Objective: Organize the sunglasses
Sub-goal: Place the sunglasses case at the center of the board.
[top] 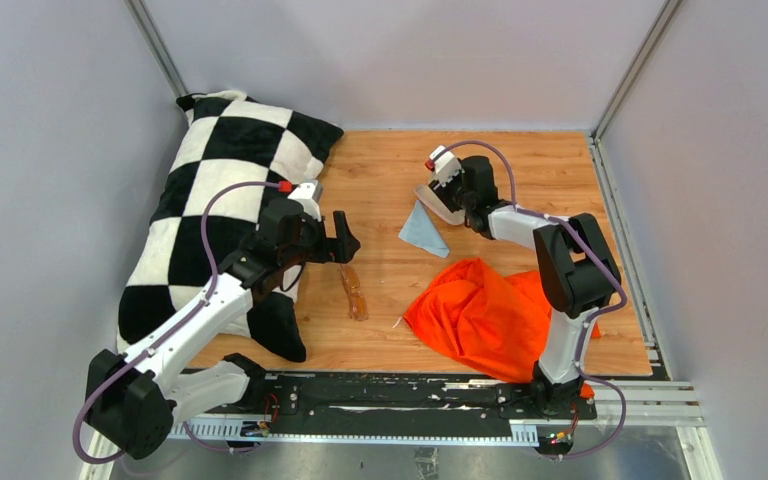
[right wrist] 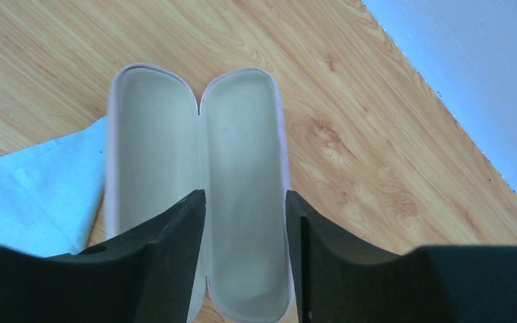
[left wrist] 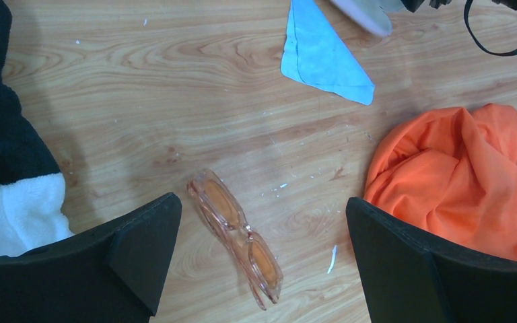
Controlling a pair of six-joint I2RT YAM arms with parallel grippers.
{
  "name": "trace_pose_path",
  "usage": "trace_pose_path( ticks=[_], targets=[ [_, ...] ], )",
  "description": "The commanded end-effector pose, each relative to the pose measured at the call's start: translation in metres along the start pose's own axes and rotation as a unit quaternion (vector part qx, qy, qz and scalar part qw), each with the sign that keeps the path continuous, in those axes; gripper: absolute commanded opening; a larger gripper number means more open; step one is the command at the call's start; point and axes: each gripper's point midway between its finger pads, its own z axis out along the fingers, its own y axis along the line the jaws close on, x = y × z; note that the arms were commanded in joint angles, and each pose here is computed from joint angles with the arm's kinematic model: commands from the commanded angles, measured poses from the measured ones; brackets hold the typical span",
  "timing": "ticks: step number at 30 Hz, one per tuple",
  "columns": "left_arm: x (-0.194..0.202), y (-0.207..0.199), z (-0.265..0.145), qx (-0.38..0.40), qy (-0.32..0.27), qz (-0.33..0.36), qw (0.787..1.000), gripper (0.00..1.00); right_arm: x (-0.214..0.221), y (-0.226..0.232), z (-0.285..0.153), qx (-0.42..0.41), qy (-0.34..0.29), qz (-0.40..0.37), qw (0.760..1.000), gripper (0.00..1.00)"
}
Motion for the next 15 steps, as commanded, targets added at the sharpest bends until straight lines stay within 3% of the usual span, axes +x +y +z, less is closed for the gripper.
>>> trace_pose_path(
  ticks=[1,6,8,15],
  targets=[
    [-0.006,0.004,-0.004,-0.013,-0.014,0.010,1.000,1.00,-0.023,-0.022,-0.012,0.033,-0.027,0.000,0.999,0.56],
    [-0.010,0.005,-0.006,-0.021,-0.019,0.005,1.000,1.00,-0.050,-0.046,-0.038,0.078,-0.061,0.015,0.995,0.57],
    [-0.015,0.018,-0.009,-0.062,-0.031,-0.013,0.997,1.00,-0.060,-0.050,-0.052,0.089,-0.082,0.023,0.992,0.58],
    [-0.029,0.033,-0.017,-0.108,-0.062,-0.036,0.992,1.00,-0.078,-0.028,-0.089,0.053,-0.104,0.066,0.991,0.57]
  ],
)
